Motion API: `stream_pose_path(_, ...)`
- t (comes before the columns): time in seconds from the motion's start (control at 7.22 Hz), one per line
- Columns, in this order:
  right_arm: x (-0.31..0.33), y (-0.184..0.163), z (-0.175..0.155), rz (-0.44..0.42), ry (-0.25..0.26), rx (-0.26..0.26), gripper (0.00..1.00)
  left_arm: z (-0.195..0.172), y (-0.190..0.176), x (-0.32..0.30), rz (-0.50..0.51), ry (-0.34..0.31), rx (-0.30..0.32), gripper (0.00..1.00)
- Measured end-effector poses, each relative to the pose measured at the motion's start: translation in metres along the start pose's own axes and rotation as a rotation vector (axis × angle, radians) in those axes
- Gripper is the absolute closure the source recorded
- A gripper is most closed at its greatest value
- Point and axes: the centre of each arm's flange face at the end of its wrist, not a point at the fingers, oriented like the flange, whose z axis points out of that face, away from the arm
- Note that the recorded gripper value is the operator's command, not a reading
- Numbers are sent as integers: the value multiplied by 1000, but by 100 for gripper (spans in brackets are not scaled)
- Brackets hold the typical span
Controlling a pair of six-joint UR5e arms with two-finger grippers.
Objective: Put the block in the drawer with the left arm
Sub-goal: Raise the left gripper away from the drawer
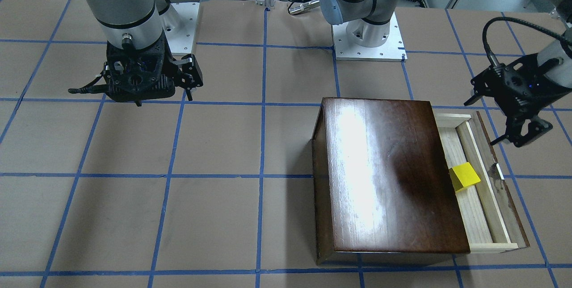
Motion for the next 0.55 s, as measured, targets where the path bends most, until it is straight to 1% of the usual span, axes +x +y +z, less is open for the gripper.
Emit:
stream_pose_path(0.14, 0, 0, 0, 1, 0, 0, 0, -17, -4, 22, -117, 9, -4, 0)
stream_pose_path(0.28, 0, 0, 0, 1, 0, 0, 0, -29, -8, 37, -290, 0, -4, 0)
stream_pose_path(0.42, 0, 0, 0, 1, 0, 0, 0, -34, -16, 45, -478, -7, -2, 0)
stream_pose_path(0.55, 0, 0, 0, 1, -1, 0, 0, -33, -37, 52, -611, -16, -1, 0)
